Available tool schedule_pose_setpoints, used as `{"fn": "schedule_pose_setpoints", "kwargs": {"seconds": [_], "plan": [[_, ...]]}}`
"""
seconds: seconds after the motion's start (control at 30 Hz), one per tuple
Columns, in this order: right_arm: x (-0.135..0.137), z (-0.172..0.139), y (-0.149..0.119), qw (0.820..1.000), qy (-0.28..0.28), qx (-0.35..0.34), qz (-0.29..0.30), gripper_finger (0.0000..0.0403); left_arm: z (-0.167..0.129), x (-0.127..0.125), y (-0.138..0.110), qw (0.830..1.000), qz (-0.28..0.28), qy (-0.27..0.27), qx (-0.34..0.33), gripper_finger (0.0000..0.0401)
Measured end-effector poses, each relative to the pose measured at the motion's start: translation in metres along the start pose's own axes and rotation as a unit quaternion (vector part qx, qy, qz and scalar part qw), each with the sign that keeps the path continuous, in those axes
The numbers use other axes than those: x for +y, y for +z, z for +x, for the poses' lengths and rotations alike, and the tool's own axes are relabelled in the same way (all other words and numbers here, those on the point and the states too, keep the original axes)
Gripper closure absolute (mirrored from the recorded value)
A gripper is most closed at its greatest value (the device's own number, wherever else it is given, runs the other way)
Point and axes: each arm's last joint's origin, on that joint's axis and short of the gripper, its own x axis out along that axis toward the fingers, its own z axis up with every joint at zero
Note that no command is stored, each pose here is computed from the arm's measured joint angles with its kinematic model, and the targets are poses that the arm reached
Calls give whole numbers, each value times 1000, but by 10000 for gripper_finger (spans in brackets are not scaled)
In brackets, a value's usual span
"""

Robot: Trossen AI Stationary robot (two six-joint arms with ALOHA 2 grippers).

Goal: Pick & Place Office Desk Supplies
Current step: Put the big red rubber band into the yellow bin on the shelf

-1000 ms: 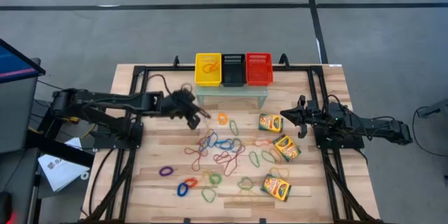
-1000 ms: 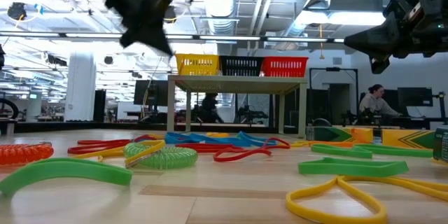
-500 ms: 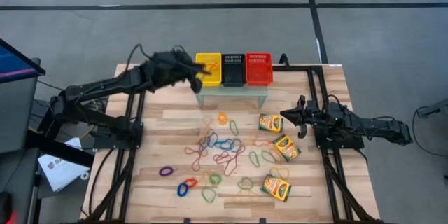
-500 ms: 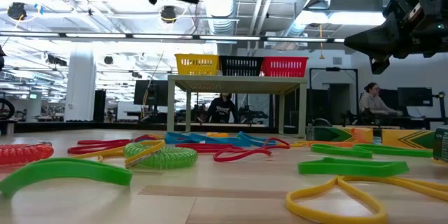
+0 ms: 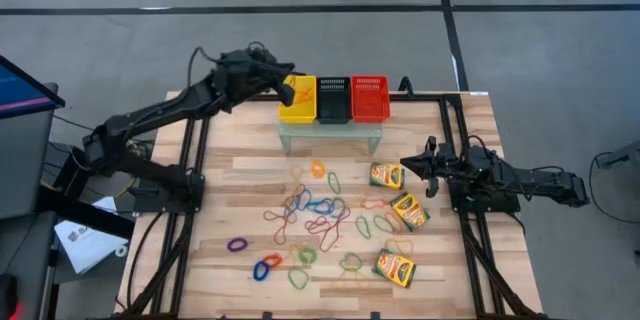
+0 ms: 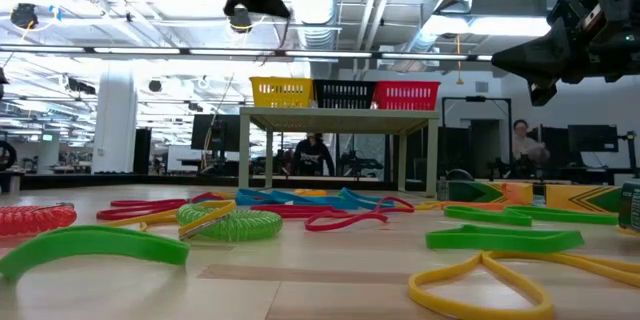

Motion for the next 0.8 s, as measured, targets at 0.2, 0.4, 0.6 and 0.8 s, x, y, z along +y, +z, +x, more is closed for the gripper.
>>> {"fn": "schedule_pose_setpoints", "kwargs": {"seconds": [0.2,0.4,0.6,0.8], "plan": [[0,0,0,1000,1,0,0,386,35,-1,-26,998,14,12,59,401],[0,0,0,1000,1,0,0,386,49,-5,-42,995,24,16,96,401],[0,0,0,1000,1,0,0,386,48,-9,-44,994,32,25,102,386],[0,0,0,1000,1,0,0,386,41,-20,-42,990,95,13,102,308]]}}
